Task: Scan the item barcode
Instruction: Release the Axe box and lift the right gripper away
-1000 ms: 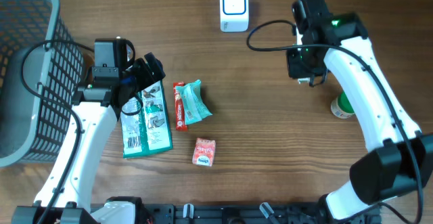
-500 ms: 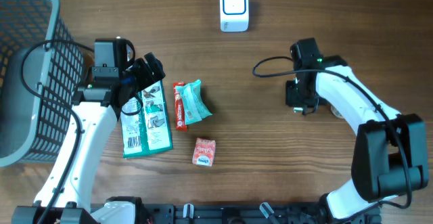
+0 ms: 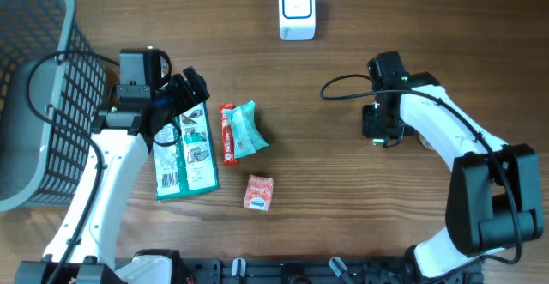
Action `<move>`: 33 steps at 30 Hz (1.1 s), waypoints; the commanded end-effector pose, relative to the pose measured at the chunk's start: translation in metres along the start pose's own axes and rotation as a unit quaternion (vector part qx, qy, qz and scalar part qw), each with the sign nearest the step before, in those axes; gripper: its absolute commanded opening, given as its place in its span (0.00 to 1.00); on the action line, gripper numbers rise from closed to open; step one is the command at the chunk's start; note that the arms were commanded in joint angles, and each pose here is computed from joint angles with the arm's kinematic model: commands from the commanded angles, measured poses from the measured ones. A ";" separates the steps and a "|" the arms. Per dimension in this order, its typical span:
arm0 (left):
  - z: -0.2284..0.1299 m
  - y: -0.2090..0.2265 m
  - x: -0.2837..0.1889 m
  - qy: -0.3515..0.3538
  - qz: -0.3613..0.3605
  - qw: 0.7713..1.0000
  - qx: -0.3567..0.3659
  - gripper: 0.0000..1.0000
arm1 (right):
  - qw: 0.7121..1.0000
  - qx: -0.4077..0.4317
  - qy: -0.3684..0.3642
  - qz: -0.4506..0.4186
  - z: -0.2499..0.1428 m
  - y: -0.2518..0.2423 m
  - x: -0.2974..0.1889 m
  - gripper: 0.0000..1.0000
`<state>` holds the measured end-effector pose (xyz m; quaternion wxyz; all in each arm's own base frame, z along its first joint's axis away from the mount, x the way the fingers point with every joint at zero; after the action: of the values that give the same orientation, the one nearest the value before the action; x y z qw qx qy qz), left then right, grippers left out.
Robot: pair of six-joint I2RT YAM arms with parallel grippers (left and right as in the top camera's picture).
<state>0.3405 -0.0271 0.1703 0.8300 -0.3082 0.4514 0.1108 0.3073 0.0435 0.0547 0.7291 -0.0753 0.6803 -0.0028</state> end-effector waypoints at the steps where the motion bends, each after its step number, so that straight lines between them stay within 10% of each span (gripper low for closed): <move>1: 0.007 -0.005 -0.007 -0.016 -0.005 1.000 0.004 1.00 | 1.000 0.008 0.007 0.005 -0.003 0.002 0.004 0.08; 7: 0.007 -0.005 -0.007 -0.016 -0.005 1.000 0.004 1.00 | 1.000 0.008 0.009 0.005 -0.004 0.002 0.004 0.13; 16: 0.007 -0.005 -0.007 -0.016 -0.005 1.000 0.004 1.00 | 1.000 0.007 0.006 0.005 -0.002 0.001 0.004 0.71; 28: 0.007 -0.005 -0.007 -0.016 -0.005 1.000 0.004 1.00 | 0.977 0.049 -0.132 0.161 0.062 0.035 -0.096 0.72; 30: 0.007 -0.005 -0.007 -0.016 -0.005 1.000 0.003 1.00 | 0.964 0.076 -0.139 0.213 0.067 0.048 -0.104 1.00; 33: 0.007 -0.005 -0.007 -0.016 -0.005 1.000 0.003 1.00 | 0.957 0.106 -0.125 0.240 0.066 0.057 -0.096 1.00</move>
<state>0.3405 -0.0271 0.1703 0.8301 -0.3081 0.4514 0.1110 0.3650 0.0956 0.1499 0.8166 0.0802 0.5649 0.0872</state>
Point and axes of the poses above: each gripper's point midway between its finger pads, its own x axis out along the fingers, its own y axis along the line the jaws close on, z = x × y, the point moved 3 cm from there along -x, back along the fingers, and after that the axes turned 9 degrees about -x, right-handed, at the moved point
